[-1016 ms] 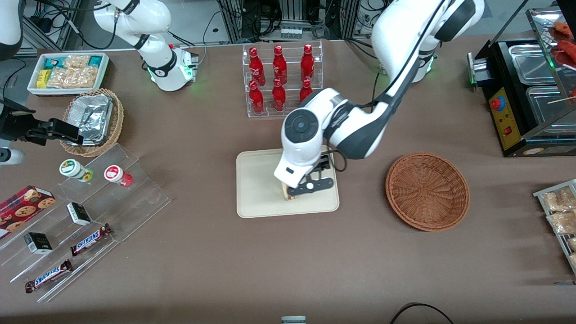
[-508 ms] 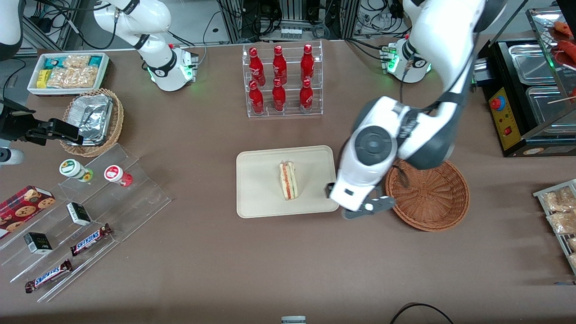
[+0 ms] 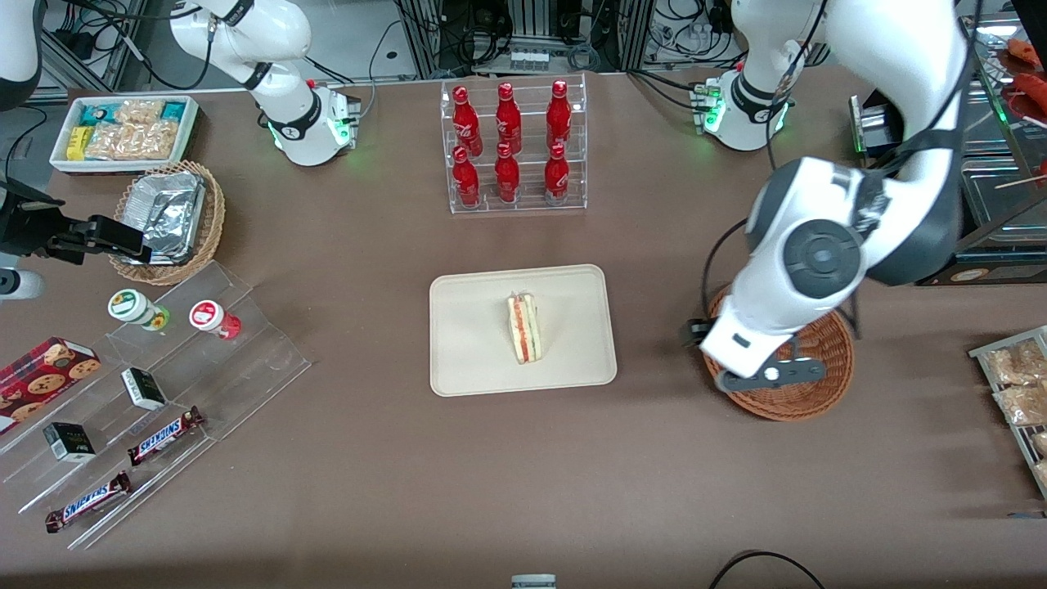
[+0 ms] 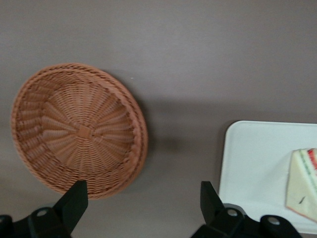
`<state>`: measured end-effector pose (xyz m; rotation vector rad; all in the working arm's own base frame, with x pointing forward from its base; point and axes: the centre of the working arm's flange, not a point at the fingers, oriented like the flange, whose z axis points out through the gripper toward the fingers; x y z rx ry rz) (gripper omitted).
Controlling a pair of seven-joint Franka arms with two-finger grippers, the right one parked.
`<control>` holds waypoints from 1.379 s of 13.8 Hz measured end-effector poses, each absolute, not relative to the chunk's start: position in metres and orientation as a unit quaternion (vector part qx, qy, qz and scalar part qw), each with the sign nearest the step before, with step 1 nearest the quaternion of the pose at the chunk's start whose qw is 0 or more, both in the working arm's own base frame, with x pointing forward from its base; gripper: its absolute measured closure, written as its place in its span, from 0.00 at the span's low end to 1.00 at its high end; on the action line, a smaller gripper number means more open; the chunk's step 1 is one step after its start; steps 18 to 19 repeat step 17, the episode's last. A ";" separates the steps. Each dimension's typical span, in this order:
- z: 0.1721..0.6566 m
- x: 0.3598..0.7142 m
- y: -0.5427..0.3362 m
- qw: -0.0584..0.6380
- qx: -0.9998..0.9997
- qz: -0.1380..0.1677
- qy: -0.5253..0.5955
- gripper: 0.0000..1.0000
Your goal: Place sandwich from basket to tray
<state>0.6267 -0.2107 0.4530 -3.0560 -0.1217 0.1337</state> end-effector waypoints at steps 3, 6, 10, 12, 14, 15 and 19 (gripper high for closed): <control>0.468 0.614 -0.165 0.024 -0.998 0.055 -0.019 0.00; 0.492 0.595 -0.130 0.022 -0.998 0.064 0.002 0.00; 0.545 0.558 -0.081 0.021 -0.995 0.090 0.047 0.00; 0.569 0.539 -0.069 0.023 -0.994 0.095 0.051 0.00; 0.585 0.525 -0.064 0.026 -0.994 0.099 0.047 0.00; 0.592 0.519 -0.059 0.027 -0.994 0.099 0.041 0.00; 0.605 0.511 -0.044 0.027 -0.995 0.096 0.028 0.00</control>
